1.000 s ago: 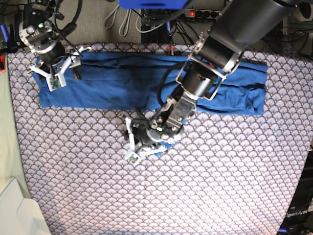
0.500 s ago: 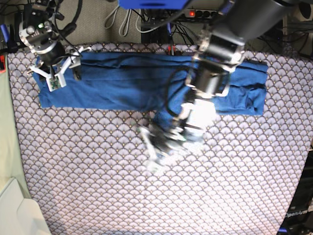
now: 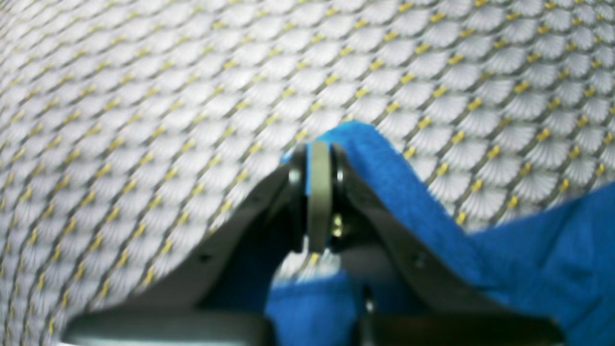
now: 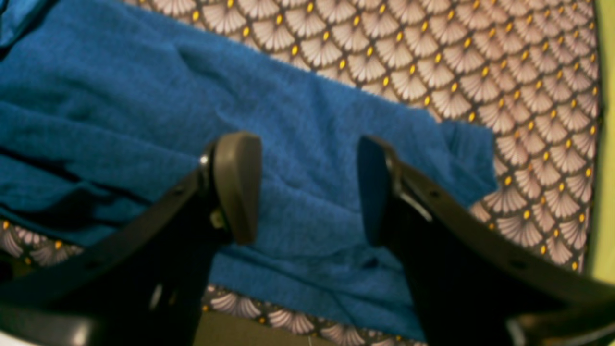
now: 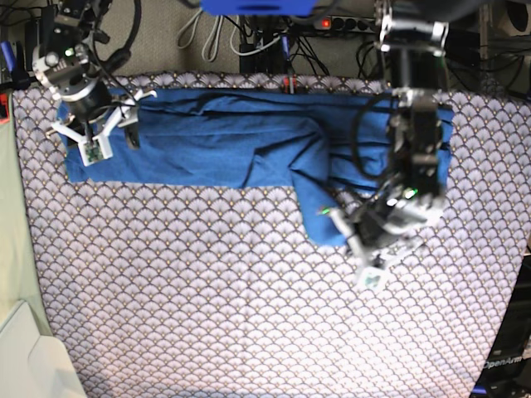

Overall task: Fold the T-shirt properly
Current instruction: 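Fold the held fabric onto the shirt with the left gripper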

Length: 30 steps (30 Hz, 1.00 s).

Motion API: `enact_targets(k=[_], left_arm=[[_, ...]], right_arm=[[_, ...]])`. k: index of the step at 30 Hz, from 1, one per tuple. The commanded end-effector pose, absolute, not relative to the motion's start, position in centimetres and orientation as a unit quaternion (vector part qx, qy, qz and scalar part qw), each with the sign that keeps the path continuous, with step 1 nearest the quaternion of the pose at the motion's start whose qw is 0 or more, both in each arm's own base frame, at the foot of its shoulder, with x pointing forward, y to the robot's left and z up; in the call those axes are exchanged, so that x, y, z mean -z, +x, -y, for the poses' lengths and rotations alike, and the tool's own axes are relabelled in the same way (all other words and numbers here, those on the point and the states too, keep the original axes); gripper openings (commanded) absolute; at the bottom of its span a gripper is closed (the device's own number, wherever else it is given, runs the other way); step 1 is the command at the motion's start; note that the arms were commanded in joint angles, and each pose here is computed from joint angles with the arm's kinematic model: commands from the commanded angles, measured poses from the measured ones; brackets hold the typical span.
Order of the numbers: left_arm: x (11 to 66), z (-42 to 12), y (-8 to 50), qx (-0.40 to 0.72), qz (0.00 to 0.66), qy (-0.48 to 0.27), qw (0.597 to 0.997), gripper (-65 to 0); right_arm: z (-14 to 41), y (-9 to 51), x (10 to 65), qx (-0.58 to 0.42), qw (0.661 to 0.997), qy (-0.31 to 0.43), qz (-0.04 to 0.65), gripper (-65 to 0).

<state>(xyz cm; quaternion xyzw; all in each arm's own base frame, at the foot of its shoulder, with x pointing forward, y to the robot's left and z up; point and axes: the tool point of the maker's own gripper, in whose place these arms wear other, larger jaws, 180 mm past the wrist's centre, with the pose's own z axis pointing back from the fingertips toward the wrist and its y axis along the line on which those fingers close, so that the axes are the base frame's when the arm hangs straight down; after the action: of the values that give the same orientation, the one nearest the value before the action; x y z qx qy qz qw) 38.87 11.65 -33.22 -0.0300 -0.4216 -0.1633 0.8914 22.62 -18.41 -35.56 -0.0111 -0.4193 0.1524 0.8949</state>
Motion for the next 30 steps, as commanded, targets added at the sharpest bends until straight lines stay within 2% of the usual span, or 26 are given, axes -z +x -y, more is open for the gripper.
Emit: enact_targets(k=[1,5,15,20,30], left_arm=[[31.5,-12.3,39.2,0.156,0.446,-0.025,0.881,-64.7],[30.7,-15.6,36.9,0.157,0.448,0.007,0.880,-64.7],[31.9,-23.6,31.6,0.160,0.391,0.074,0.903,-64.7],[32.9,-25.1,29.9,0.182,0.363,0.089,0.910,-64.7],[31.7,-27.1,28.7,0.208,0.353,0.129,0.903,-64.7]], right_arm=[[18.4,23.3,34.4,-0.158,0.884,-0.013,0.441,-32.1],[18.4,23.4,34.4,-0.158,0.883,-0.013,0.441,-32.1],[18.4,23.4,34.4,-0.158,0.883,-0.013,0.441,-32.1],[18.4,23.4,34.4,-0.157,0.883,-0.012,0.441,-32.1],[18.4,23.3,34.4,-0.157,0.884,-0.012,0.440,-32.1]])
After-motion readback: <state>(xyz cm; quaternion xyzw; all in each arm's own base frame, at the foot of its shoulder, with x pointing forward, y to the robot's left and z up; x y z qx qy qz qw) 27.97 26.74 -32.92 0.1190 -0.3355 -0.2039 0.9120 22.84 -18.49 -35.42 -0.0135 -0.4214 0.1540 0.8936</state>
